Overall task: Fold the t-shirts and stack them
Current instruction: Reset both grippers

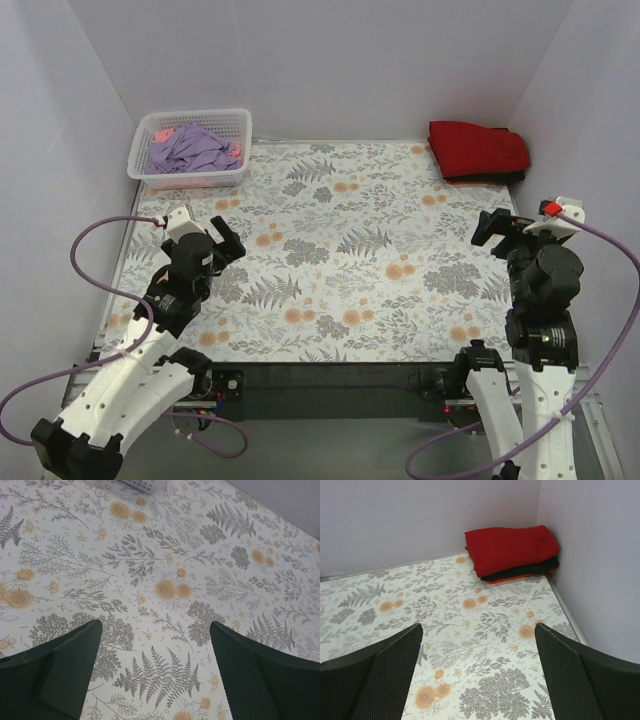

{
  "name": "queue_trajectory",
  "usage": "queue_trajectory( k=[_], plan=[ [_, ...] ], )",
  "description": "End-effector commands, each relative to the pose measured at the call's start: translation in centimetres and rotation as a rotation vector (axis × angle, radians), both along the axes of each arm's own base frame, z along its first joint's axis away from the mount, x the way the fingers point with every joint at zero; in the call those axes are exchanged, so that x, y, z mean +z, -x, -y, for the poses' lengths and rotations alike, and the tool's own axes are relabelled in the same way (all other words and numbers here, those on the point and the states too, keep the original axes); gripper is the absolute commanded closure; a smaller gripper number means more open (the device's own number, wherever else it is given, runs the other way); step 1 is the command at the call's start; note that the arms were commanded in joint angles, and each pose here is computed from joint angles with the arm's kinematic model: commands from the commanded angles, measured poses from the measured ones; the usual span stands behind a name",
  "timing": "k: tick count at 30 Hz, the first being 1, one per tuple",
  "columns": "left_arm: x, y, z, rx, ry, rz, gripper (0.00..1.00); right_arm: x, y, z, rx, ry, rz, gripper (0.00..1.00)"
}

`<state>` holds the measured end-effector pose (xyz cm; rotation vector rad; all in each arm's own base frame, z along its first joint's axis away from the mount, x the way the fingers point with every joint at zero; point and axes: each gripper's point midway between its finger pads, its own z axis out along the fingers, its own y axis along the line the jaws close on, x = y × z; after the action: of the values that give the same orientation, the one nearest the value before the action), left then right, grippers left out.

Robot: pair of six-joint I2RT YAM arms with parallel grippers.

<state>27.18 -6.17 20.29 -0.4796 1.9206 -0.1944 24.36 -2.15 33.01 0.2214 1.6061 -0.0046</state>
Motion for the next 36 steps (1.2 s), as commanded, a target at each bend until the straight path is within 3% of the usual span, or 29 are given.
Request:
queue_trajectory(
  k=[1,9,36],
  plan=[
    [0.3,0.7,-1.5,0.066,0.009,0.043,0.11,-1.6,1.4,-0.4,-0.009,0.024,0.006,0.02],
    [0.2,1.9,-2.7,0.111,0.016,0.06,0.1,-8.8,3.0,-1.7,0.046,-0.026,-0.058,0.02],
    [-0.1,1.5,-1.7,0.02,-0.034,0.057,0.09,-9.5,2.5,-1.8,0.048,-0.028,-0.08,0.02]
  ],
)
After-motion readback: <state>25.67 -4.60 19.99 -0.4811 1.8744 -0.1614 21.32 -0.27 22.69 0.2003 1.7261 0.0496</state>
